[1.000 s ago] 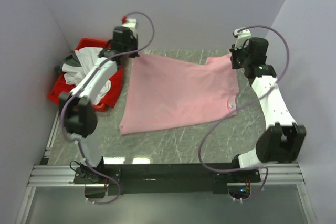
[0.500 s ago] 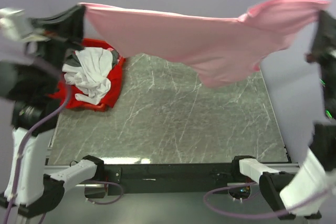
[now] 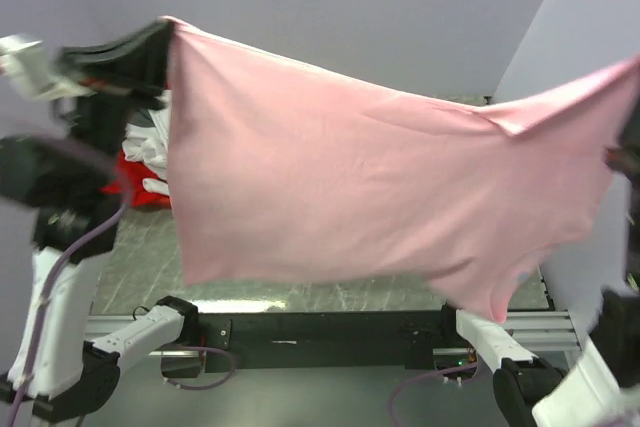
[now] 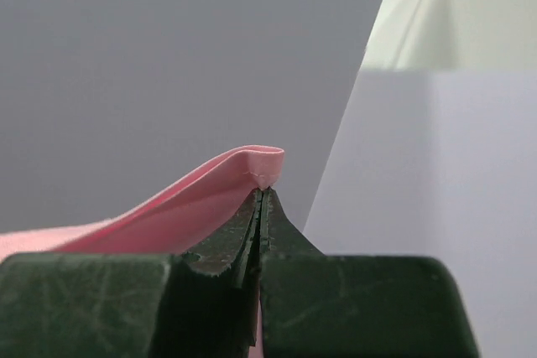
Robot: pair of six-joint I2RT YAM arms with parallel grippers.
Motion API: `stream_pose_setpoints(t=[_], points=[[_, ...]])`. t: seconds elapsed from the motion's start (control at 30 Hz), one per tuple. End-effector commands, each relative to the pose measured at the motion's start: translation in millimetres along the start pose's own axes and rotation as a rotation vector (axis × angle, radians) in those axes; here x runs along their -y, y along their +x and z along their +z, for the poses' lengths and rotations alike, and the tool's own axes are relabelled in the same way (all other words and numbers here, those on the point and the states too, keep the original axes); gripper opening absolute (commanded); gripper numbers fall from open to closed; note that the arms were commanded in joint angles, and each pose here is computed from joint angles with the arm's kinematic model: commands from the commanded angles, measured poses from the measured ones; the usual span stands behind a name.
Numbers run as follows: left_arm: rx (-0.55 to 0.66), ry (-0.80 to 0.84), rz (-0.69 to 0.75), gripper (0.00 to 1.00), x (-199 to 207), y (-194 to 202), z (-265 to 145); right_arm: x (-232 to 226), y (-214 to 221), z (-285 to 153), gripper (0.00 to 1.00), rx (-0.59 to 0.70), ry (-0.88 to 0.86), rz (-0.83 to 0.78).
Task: Fold and stack the t-shirts
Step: Fold the tshirt
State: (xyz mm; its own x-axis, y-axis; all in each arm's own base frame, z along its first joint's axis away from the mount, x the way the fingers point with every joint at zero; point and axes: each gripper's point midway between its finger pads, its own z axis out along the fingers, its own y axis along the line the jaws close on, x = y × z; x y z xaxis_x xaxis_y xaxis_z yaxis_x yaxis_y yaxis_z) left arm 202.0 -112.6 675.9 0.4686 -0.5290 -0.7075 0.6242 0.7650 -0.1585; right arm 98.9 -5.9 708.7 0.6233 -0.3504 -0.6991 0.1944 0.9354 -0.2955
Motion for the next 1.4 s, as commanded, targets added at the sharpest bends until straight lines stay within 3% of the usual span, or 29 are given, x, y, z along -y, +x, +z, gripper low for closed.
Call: stream_pose_setpoints(t=[0.0,0.2,0.23,0.3,0.33,0.4,0.43,0.47,0.5,0.53,0.6,0.63,0.67,0.8,0.9,1.07,1.37], points=[[-0.196,-0.068,-0.047,0.0,-40,110,13,-22,89,36,0.0,-0.198,-0.025,-0.008],[-0.483,-0.192,-0.074,0.0,-105,289,-18,-82,250,35,0.0,-0.477,-0.143,0.002],[-0.567,-0.233,-0.085,0.0,-122,336,-33,-103,300,26,0.0,-0.573,-0.186,0.013],[-0.619,-0.263,-0.093,0.0,-139,376,-42,-124,339,23,0.0,-0.608,-0.233,0.034],[-0.694,-0.316,-0.097,0.0,-160,418,-55,-145,388,8,0.0,-0.697,-0.278,0.05],[-0.759,-0.369,-0.115,0.0,-182,458,-66,-159,419,11,0.0,-0.696,-0.291,0.057],[-0.763,-0.396,-0.117,0.0,-196,468,-59,-174,459,0,0.0,-0.767,-0.316,0.061],[-0.843,-0.458,-0.132,0.0,-217,512,-79,-182,477,-2,0.0,-0.789,-0.325,0.067],[-0.889,-0.494,-0.146,0.0,-228,532,-89,-186,489,4,0.0,-0.778,-0.327,0.062],[-0.87,-0.513,-0.153,0.0,-243,534,-73,-200,524,1,0.0,-0.84,-0.356,0.066],[-0.999,-0.614,-0.189,0.01,-270,589,-107,-211,556,3,0.0,-0.897,-0.371,0.063],[-0.962,-0.624,-0.19,0.0,-283,586,-85,-221,585,7,0.0,-0.943,-0.391,0.062],[-1.002,-0.66,-0.214,0.0,-295,610,-101,-226,597,9,0.0,-0.964,-0.398,0.058],[-1.03,-0.716,-0.237,0.0,-319,633,-101,-240,659,9,0.0,-1.073,-0.406,0.022],[-1.024,-0.736,-0.253,0.0,-338,639,-93,-240,672,31,0.0,-1.073,-0.384,0.016],[-1.016,-0.729,-0.253,0.0,-349,648,-93,-240,671,44,0.0,-1.059,-0.362,0.032],[-1.004,-0.668,-0.225,0.0,-351,648,-87,-241,630,40,0.0,-1.007,-0.387,0.122]])
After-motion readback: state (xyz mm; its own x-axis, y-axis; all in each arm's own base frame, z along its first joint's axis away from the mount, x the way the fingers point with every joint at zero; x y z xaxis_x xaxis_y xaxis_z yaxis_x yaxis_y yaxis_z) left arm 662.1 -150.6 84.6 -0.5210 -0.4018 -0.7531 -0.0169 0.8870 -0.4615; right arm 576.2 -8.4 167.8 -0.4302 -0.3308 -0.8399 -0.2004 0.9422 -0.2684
